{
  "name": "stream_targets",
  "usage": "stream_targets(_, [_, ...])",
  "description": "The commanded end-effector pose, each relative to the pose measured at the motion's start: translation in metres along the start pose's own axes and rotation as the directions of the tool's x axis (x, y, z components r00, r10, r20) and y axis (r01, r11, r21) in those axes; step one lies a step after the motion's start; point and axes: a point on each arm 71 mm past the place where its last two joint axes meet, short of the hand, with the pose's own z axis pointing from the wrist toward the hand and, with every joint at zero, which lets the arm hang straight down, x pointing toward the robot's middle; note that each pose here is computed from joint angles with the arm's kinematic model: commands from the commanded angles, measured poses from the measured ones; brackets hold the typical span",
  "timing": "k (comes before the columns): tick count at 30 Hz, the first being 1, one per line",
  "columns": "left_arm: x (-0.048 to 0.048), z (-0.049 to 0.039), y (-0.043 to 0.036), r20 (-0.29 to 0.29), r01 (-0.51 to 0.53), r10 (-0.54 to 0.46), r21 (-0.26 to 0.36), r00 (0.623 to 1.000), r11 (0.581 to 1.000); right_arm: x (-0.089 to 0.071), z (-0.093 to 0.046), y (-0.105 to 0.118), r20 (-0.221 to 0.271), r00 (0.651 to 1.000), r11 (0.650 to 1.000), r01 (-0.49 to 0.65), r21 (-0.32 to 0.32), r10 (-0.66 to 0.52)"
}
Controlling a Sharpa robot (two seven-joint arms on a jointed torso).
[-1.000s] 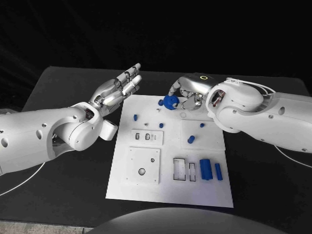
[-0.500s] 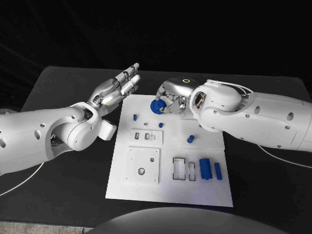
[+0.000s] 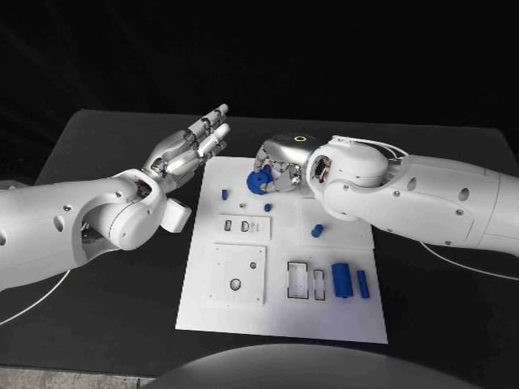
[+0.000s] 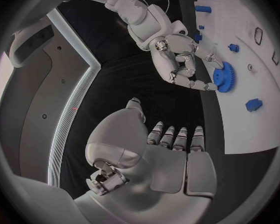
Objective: Assemble the parts on the task board
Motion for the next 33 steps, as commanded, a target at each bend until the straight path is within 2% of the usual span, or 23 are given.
stream_targets(1, [0.0019,0.0000,-0.0008,-0.016,0.015,-0.015,0.008,1.000,1.000,0.0031,0.0005,-0.0018,-0.018,0.999,1.000,0.028,0.005,-0.028])
stream_targets(24, [0.0045,0.0014,-0.0001,-0.024,0.024,-0.024,0.003,0.999,1.000,0.0055,-0.0022,-0.0096,-0.023,0.999,0.999,0.030,0.027,-0.029])
stream_targets(33, [0.0050,0.0016,0.0004,-0.026,0.025,-0.025,0.002,0.999,1.000,0.0042,-0.0038,-0.0115,0.004,1.000,1.000,0.011,0.020,-0.011])
